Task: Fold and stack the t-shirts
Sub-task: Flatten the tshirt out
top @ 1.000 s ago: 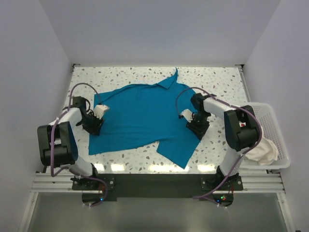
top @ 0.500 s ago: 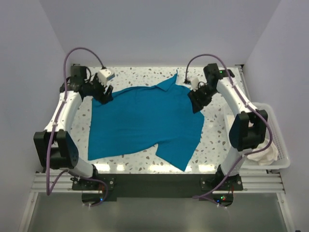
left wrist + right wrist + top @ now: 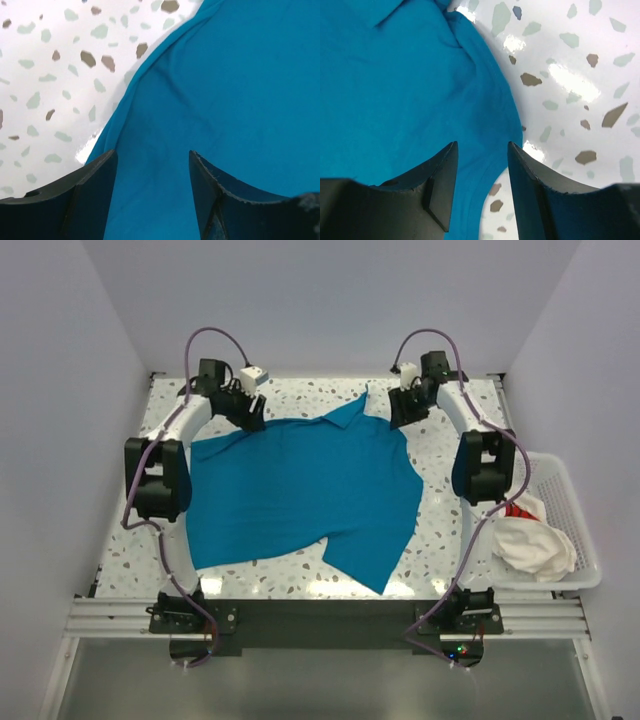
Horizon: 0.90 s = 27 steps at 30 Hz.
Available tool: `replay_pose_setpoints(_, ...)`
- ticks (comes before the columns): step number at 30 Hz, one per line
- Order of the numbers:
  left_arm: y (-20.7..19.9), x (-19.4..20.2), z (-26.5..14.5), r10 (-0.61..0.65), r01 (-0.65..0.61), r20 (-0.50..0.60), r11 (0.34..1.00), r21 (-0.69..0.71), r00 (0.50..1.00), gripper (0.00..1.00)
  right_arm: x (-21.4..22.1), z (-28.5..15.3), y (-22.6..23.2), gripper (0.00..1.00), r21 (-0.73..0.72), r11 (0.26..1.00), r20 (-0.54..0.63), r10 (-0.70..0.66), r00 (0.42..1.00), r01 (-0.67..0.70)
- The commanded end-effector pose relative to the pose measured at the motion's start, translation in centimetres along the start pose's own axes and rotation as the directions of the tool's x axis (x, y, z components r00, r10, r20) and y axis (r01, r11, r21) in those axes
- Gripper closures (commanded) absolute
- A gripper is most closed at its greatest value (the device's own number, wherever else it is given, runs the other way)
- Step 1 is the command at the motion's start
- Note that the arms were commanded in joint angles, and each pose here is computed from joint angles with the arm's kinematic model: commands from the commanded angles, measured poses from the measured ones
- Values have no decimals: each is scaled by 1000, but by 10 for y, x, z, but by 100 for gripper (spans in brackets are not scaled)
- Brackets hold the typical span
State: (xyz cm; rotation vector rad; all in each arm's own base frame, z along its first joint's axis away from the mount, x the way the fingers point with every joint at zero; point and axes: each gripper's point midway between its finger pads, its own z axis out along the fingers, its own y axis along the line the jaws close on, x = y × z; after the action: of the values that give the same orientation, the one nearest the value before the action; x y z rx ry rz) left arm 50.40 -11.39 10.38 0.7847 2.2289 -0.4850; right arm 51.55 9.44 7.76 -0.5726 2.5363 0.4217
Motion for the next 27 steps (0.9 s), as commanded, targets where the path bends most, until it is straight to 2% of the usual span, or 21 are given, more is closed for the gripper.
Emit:
replay_pose_setpoints(1, 12, 11, -18, 16, -17, -68, 1000, -18, 998, 37, -22, 5, 3, 52, -25, 999, 63, -33, 997, 35)
replay_pose_setpoints(7, -1, 82, -18, 39, -38, -259, 999, 11, 965, 40, 20, 16, 19, 56, -35, 992, -47, -120, 992, 119)
replay_pose_setpoints(9, -8, 99, -28, 58, -56, -292, 998, 15, 955, 39, 17, -2, 26, 54, -22, 990, -18, -140, 990, 140)
replay_pose_setpoints(11, -17, 98, -44, 96, -91, -282, 995, 29, 955, 37, 34, -11, 34, 53, -32, 988, -43, -154, 987, 152)
replay_pose_setpoints(12, -28, 109, -49, 91, -76, -296, 995, 60, 951, 37, 25, -31, 38, 52, -14, 982, 0, -188, 982, 188)
replay_pose_setpoints(16, -41, 115, -79, 87, -63, -280, 994, 92, 956, 36, 50, -59, 58, 51, -47, 968, -25, -248, 968, 247)
replay_pose_setpoints(19, -53, 124, -97, 107, -82, -297, 992, 98, 949, 36, 78, -70, 80, 53, -96, 941, -87, -334, 939, 326)
replay_pose_setpoints(23, -48, 154, -115, 90, -75, -347, 996, 56, 933, 36, 118, -66, 111, 56, -171, 893, -189, -445, 876, 416)
replay_pose_setpoints(27, -43, 178, -130, 28, -18, -386, 999, 29, 922, 37, 157, -66, 126, 60, -242, 870, -278, -486, 828, 429)
